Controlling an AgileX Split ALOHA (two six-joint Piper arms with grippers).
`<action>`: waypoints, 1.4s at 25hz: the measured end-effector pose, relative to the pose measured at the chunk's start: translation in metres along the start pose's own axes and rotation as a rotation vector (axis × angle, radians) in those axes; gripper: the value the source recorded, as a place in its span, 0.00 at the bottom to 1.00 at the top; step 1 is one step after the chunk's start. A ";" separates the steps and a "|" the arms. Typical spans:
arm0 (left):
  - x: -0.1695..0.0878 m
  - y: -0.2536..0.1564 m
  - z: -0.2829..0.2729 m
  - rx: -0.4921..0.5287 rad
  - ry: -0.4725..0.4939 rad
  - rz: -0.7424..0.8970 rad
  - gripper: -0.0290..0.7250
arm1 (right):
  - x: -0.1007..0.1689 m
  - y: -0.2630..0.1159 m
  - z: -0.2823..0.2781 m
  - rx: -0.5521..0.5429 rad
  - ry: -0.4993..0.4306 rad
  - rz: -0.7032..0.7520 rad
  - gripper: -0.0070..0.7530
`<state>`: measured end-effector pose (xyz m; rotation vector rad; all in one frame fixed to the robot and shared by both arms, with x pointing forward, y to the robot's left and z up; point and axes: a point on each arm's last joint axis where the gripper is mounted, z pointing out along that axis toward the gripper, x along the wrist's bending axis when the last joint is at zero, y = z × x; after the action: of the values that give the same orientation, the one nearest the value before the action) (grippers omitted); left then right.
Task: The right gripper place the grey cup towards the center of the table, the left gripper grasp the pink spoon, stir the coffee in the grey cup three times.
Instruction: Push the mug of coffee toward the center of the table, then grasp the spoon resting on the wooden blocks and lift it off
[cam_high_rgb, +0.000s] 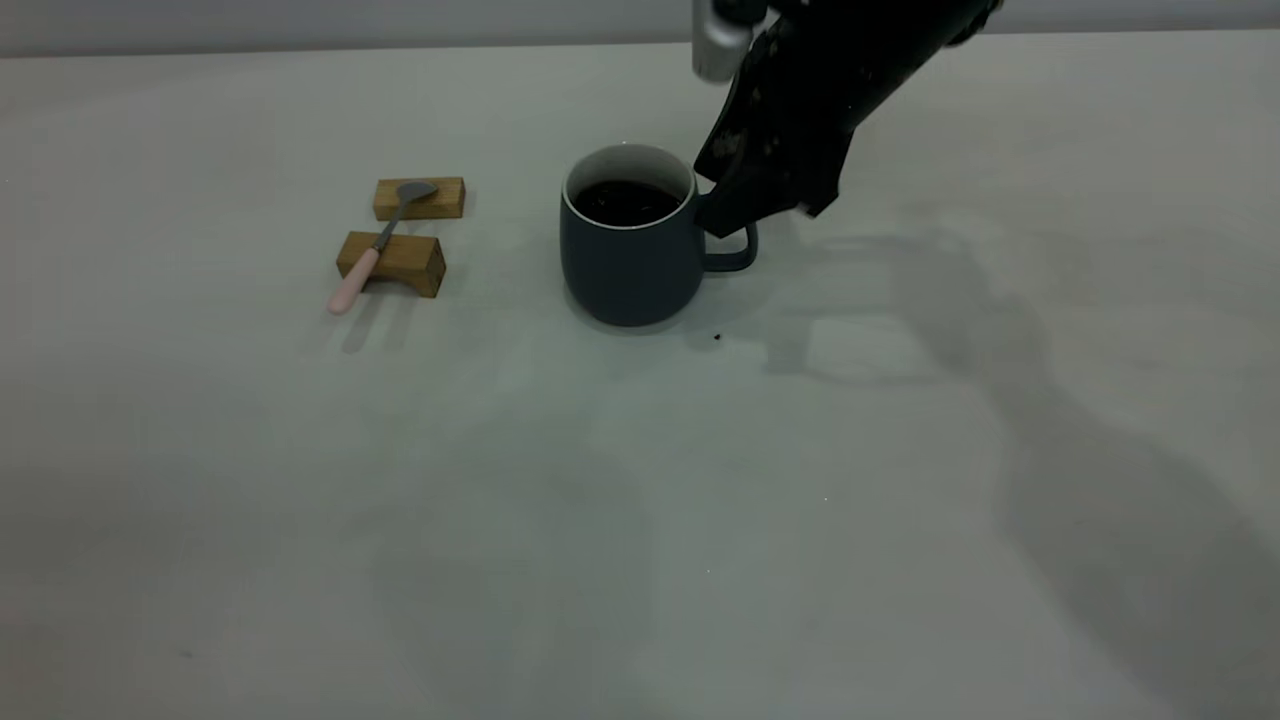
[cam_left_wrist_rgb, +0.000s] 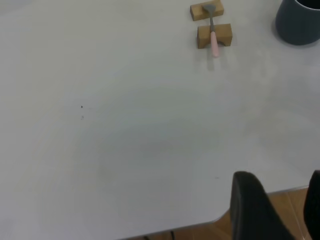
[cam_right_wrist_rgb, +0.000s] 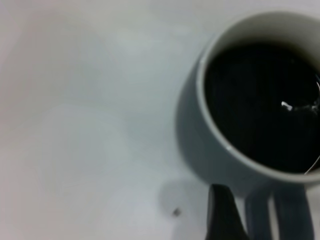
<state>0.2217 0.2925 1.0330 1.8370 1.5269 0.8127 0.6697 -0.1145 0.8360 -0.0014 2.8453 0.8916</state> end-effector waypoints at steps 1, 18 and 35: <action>0.000 0.000 0.000 0.000 0.000 0.000 0.48 | 0.001 0.005 -0.009 0.008 0.022 0.010 0.66; 0.000 0.000 0.000 0.000 0.000 0.000 0.48 | 0.059 0.112 -0.298 -0.002 -0.123 0.852 0.66; 0.000 0.000 0.000 0.000 0.000 0.000 0.48 | 0.266 0.054 -0.359 0.111 -0.454 0.982 0.66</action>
<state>0.2217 0.2925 1.0330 1.8370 1.5269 0.8127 0.3500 -0.2610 1.1170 1.4858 2.3548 0.7018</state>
